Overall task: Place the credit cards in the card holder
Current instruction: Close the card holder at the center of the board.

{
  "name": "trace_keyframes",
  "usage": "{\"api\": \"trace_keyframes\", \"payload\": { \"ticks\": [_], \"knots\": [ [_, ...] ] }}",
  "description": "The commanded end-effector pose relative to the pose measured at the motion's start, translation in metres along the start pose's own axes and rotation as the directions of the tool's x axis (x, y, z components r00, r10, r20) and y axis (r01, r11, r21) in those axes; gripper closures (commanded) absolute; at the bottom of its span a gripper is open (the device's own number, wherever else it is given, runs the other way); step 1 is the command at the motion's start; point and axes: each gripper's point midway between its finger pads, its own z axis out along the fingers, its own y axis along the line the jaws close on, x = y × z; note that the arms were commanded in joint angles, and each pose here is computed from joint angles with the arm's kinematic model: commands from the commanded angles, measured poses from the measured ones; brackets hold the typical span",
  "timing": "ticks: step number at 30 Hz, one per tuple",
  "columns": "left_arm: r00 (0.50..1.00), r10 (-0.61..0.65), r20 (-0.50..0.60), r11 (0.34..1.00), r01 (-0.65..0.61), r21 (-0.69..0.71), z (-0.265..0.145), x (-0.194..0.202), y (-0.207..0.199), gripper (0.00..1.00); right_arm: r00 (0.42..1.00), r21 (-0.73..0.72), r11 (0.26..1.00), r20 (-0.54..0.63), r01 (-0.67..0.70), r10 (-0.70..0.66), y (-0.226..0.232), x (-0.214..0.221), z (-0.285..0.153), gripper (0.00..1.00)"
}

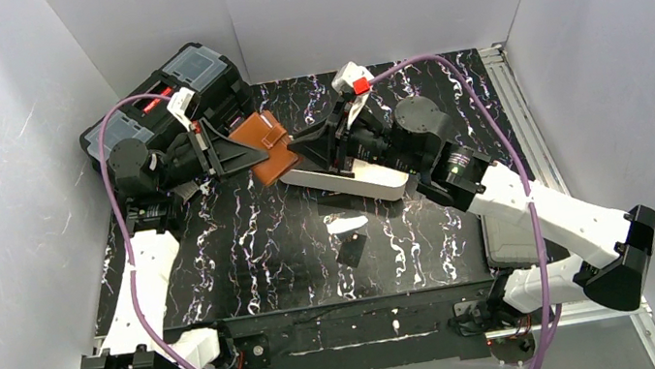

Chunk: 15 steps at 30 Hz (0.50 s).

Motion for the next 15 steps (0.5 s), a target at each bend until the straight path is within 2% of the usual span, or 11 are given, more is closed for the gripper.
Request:
{"api": "trace_keyframes", "payload": {
  "ticks": [1, 15],
  "knots": [
    [0.997, 0.079, -0.008, 0.996, -0.079, 0.032, -0.0016, 0.0051, -0.0281, 1.00, 0.994, -0.020, 0.999, 0.103, 0.026, -0.024, 0.0078, -0.0364, 0.0038, 0.69],
    [0.996, 0.077, -0.033, 0.996, -0.076, 0.040, -0.0014, 0.0120, -0.0325, 1.00, 0.991, -0.037, 0.999, 0.136, 0.008, -0.003, 0.0100, -0.0430, 0.0121, 0.69]
  ]
}}
